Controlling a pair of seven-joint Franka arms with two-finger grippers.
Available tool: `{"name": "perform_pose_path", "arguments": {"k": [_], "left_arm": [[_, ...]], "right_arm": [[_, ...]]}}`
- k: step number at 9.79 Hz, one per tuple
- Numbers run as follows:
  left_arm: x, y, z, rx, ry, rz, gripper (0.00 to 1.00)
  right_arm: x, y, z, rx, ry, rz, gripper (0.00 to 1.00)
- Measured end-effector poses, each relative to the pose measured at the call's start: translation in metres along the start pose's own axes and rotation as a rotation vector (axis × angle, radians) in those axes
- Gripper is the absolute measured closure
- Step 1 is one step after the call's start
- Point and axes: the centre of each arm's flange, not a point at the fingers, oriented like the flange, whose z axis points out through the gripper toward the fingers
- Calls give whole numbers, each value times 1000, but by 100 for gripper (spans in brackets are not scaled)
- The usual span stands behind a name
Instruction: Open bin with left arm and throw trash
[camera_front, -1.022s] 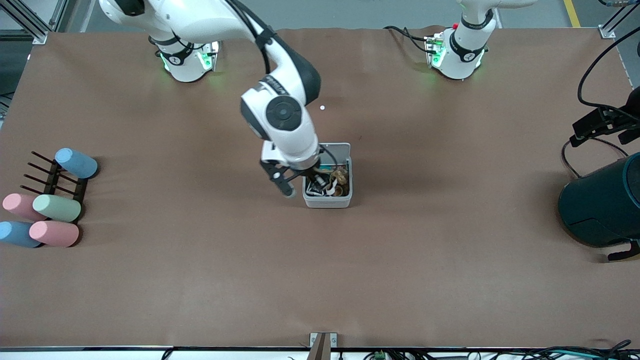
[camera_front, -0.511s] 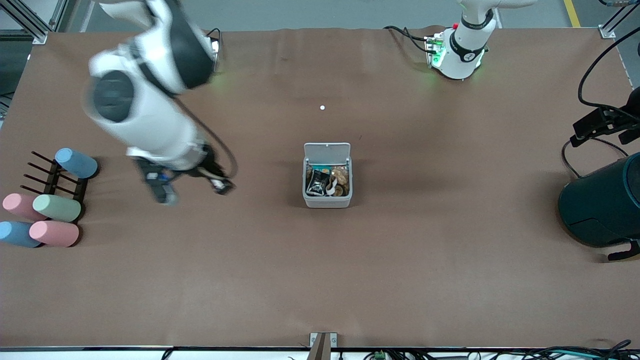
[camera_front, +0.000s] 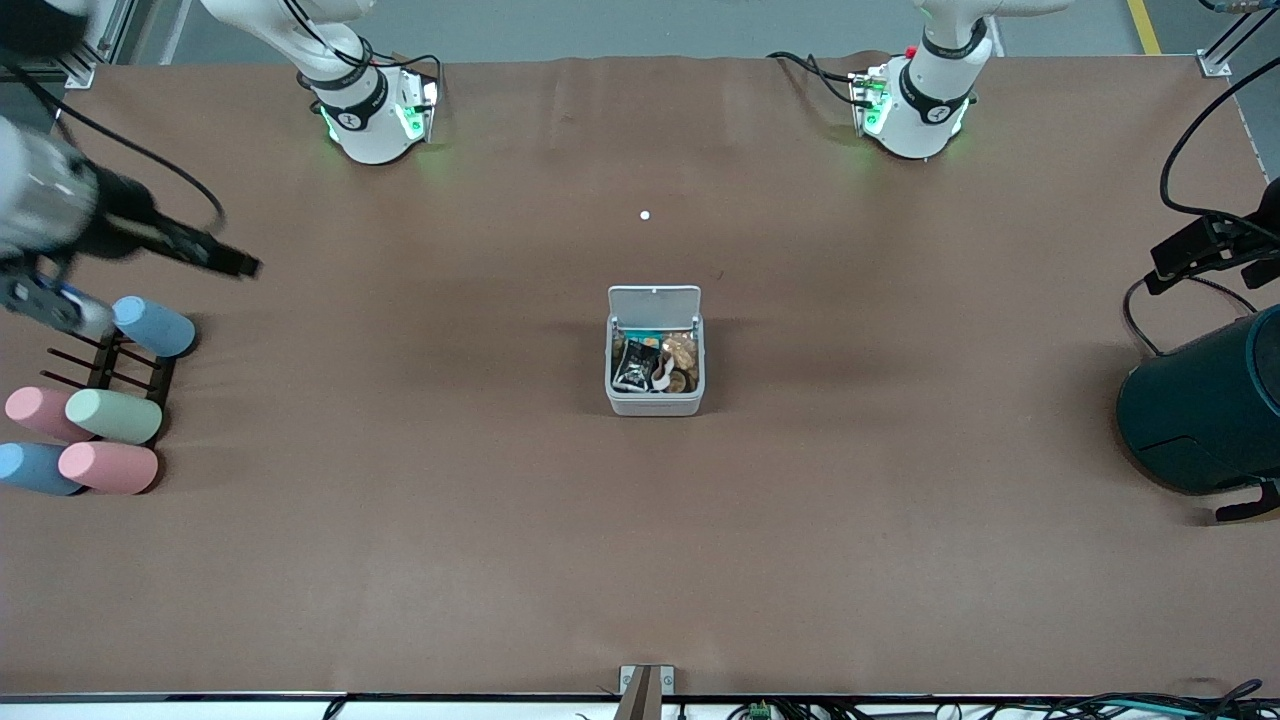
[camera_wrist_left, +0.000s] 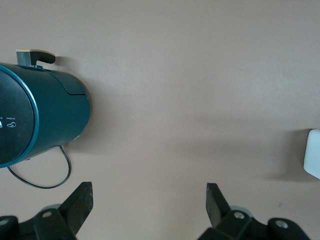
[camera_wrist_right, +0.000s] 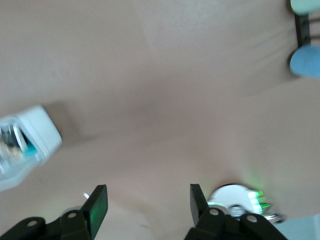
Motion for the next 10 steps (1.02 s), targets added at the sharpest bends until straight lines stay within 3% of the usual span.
{"name": "perform_pose_path", "arguments": {"k": [3,5,8,10], "left_arm": [[0,0,0,0,0,0,0],[0,0,0,0,0,0,0],[0,0,0,0,-2,1,0],[0,0,0,0,-3,1,0]], "right_arm": [[-26,43,-22,-59,31,-267,17],[-23,46,-22,-66,42,-293,0],[-14,42,-30,-68,131,-298,0],[-7,49,-32,-82,162,-274,0]]}}
